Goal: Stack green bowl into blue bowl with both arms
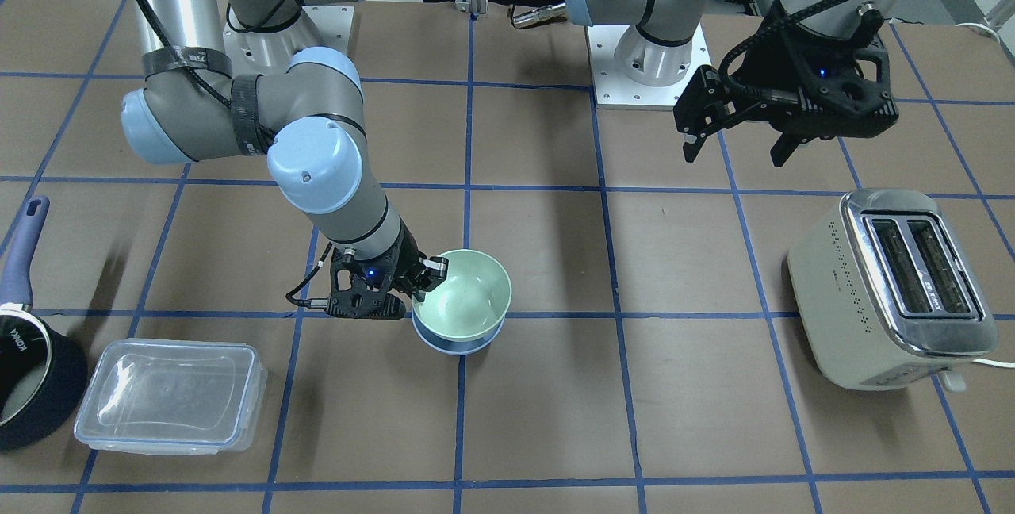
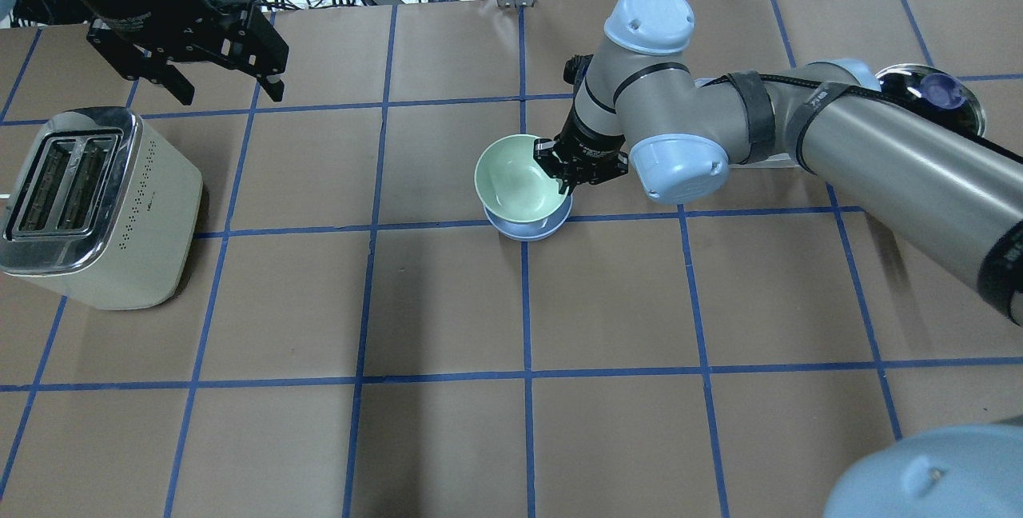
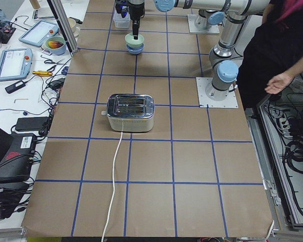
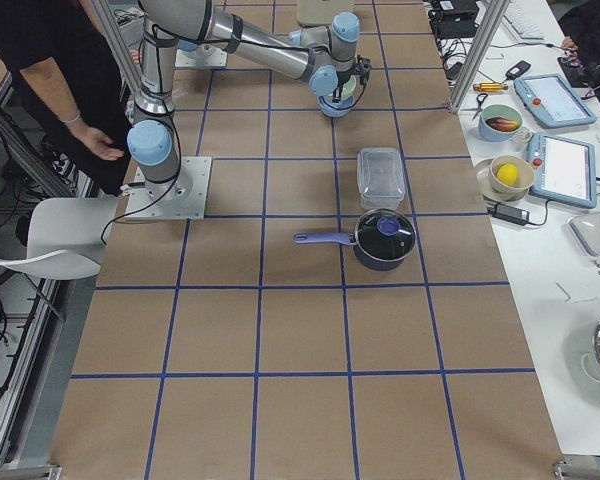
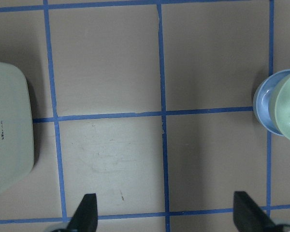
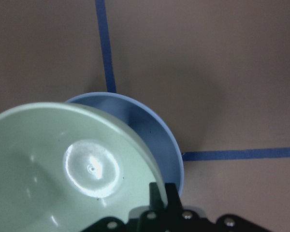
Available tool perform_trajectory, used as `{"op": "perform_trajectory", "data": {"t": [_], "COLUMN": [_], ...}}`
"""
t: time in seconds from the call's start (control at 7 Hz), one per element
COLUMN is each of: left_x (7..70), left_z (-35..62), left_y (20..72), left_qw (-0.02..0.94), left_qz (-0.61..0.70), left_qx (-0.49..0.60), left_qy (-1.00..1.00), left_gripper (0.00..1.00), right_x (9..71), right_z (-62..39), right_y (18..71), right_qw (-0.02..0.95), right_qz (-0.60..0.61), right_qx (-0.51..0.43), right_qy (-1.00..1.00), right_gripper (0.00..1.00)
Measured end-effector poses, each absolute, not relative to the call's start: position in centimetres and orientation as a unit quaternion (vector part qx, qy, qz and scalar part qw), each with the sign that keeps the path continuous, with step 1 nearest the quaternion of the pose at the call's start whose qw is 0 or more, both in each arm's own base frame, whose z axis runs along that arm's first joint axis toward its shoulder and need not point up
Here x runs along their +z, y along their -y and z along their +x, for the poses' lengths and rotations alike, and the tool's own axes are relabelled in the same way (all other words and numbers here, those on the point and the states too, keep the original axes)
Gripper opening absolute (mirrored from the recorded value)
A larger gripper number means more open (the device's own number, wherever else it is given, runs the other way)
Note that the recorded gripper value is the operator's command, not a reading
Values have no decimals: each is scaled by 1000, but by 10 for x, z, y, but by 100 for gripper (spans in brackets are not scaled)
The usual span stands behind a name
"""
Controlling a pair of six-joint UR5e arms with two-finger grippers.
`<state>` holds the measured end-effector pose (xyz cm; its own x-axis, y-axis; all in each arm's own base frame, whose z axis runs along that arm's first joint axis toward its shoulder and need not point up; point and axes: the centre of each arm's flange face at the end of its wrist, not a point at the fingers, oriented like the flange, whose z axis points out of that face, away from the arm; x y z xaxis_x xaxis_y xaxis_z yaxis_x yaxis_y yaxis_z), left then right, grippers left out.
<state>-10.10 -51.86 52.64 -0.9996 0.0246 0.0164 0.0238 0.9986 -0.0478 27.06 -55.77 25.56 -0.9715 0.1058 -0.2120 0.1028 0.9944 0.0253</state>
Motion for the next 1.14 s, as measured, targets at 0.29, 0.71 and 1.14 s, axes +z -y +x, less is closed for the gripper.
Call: {"op": "perform_trajectory", "data": {"t": [0.29, 0.71, 1.14], "left_x": [525, 524, 527], "left_z": [-102, -101, -101], "left_y": [519, 519, 518], "left_qw": [9, 7, 1], "left_qz": [-2, 19, 17], "left_qx": [22, 23, 30], "left_qy": [1000, 1000, 999], "left_gripper": [100, 100, 100], "right_x": [250, 265, 355], "right_z": [268, 258, 181], "right_y": [556, 563, 562], "right_qw": [101, 99, 78], "right_qz": [56, 64, 95], "right_qx": [20, 9, -29], "right_qy": [-993, -993, -992], "right_gripper": [100, 100, 100]}}
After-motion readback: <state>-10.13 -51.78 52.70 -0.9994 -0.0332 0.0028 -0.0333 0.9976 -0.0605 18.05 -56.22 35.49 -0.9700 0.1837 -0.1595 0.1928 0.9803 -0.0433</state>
